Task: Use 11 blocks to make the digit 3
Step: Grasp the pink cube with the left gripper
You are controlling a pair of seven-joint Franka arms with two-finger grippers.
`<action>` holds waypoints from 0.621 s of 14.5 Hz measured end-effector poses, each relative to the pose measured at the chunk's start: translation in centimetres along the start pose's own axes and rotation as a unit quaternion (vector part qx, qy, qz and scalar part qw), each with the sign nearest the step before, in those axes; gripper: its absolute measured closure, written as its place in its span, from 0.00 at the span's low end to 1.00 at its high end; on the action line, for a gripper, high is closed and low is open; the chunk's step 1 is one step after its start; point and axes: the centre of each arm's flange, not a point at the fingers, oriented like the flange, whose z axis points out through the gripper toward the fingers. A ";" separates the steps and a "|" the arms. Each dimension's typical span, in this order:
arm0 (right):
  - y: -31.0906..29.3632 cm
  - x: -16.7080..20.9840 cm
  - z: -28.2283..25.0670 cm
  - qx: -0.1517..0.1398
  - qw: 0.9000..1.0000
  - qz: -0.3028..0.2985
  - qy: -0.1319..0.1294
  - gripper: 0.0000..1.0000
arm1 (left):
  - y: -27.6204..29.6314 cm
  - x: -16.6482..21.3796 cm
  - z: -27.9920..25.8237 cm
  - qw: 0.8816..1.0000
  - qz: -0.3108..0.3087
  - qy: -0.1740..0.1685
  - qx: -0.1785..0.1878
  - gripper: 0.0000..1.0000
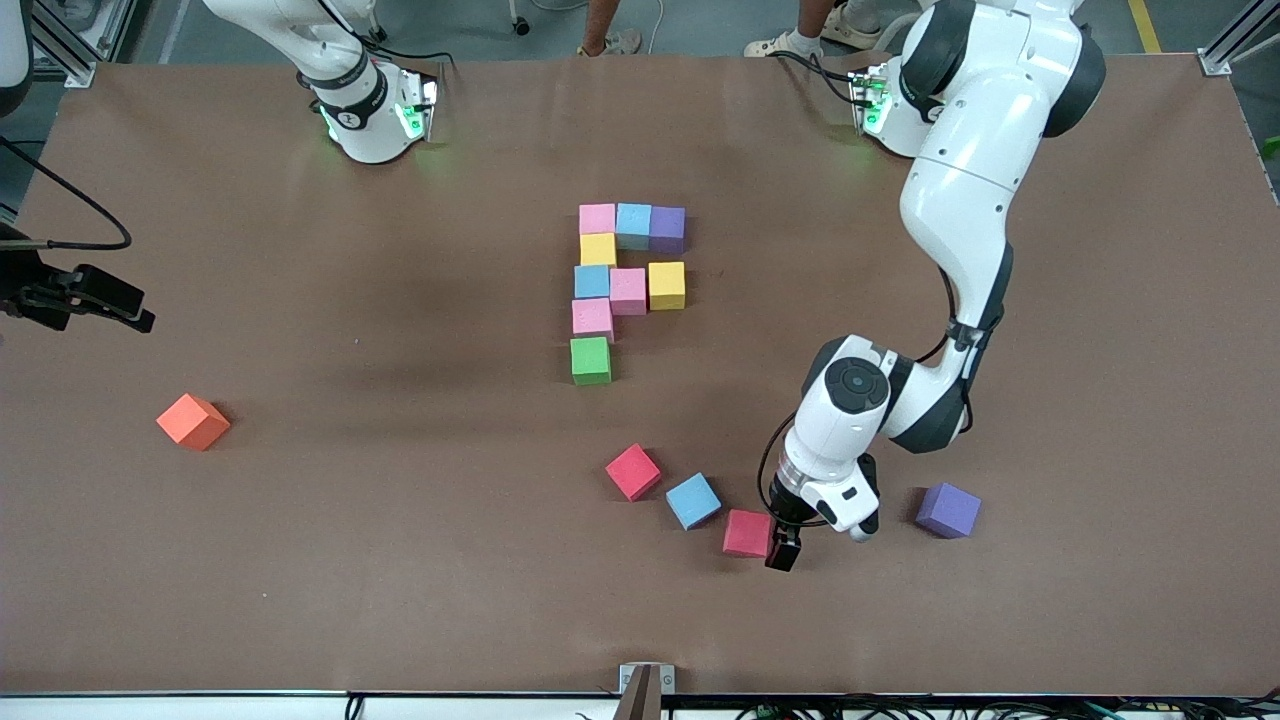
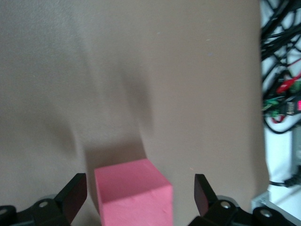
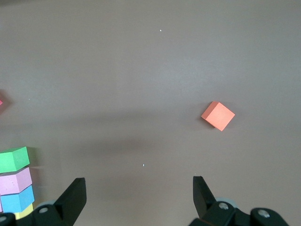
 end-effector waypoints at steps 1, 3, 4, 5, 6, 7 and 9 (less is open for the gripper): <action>0.0 -0.1 -0.2 0.000 1.000 0.000 0.002 0.00 | -0.4 -0.4 0.5 1.000 0.002 0.000 0.004 0.00; -0.1 -0.1 -0.3 0.000 1.000 -0.001 0.003 0.00 | -0.7 -1.4 0.8 1.000 0.009 -0.002 0.007 0.00; -0.1 -0.1 -0.3 0.000 1.000 -0.001 0.003 0.00 | -0.8 -1.8 0.7 1.000 0.011 -0.002 0.007 0.00; -0.1 -0.1 -0.3 0.000 1.000 -0.001 0.003 0.00 | -0.8 -2.2 0.7 1.000 0.014 -0.003 0.008 0.00; -0.1 -0.1 -0.3 0.000 1.000 -0.001 0.003 0.00 | -0.9 -2.5 0.6 1.000 0.016 -0.003 0.008 0.00; -0.1 -0.1 -0.3 0.000 1.000 -0.001 0.003 0.00 | -0.9 -2.8 0.6 1.000 0.017 -0.004 0.009 0.00; -0.1 -0.1 -0.3 0.000 1.000 -0.001 0.003 0.00 | -1.1 -3.1 0.7 1.000 0.019 -0.003 0.011 0.00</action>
